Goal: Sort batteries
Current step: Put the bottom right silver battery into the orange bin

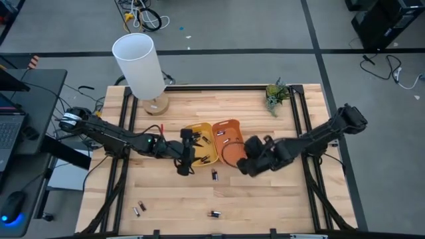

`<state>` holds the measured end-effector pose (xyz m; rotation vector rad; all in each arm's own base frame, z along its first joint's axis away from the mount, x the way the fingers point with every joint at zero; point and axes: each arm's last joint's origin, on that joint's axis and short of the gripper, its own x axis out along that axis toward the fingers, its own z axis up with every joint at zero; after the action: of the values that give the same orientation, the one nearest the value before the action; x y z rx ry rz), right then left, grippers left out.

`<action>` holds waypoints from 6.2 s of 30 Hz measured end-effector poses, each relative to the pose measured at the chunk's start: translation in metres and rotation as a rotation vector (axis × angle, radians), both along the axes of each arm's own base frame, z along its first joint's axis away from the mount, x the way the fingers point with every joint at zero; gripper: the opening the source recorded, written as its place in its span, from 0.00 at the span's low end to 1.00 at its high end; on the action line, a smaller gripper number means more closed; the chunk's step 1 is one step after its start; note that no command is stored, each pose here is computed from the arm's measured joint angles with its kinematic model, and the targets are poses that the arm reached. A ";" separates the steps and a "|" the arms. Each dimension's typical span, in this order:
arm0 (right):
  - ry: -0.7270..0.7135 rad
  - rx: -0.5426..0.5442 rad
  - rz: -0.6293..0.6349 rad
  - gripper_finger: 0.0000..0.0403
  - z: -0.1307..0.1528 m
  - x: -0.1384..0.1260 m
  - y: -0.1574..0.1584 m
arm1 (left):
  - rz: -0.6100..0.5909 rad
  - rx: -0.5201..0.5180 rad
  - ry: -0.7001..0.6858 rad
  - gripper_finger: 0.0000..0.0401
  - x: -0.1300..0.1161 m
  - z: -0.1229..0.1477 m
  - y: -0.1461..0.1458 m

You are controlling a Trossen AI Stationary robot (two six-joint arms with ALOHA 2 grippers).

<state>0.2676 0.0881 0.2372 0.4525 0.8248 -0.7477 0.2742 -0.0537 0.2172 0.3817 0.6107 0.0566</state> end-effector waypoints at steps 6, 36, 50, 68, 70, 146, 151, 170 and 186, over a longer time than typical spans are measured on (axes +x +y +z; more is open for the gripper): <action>0.009 -0.072 -0.008 0.00 0.009 0.006 -0.014 | 0.009 -0.004 0.021 0.63 -0.001 -0.002 0.000; 0.563 0.341 -0.552 0.20 -0.070 -0.070 -0.172 | -0.129 0.033 -0.214 0.63 0.016 0.020 0.023; 0.595 0.505 -0.662 0.22 -0.069 -0.110 -0.229 | -0.093 0.062 -0.199 0.63 0.017 0.019 0.037; 0.716 0.659 -0.841 0.22 -0.117 -0.162 -0.208 | -0.089 0.062 -0.128 0.63 0.007 -0.005 0.039; 0.716 0.651 -0.824 0.21 -0.115 -0.159 -0.210 | -0.089 0.063 -0.134 0.63 0.006 -0.006 0.039; 0.118 -0.092 -0.918 0.28 -0.133 -0.135 -0.243 | 0.023 0.043 -0.507 0.63 0.035 0.000 0.111; 0.092 -0.100 -0.917 0.28 -0.129 -0.134 -0.243 | 0.056 0.081 -0.508 0.63 0.034 0.001 0.113; 0.178 -0.052 -0.755 0.27 -0.106 -0.121 -0.256 | 0.195 0.079 -0.535 0.63 0.030 0.003 0.133; 0.253 0.011 -0.624 0.23 -0.097 -0.123 -0.265 | 0.197 0.070 -0.527 0.63 0.030 0.002 0.133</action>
<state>0.1447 -0.1769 0.1404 0.6444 0.9319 -1.3993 0.3039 0.0790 0.2190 0.3547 0.1233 0.3563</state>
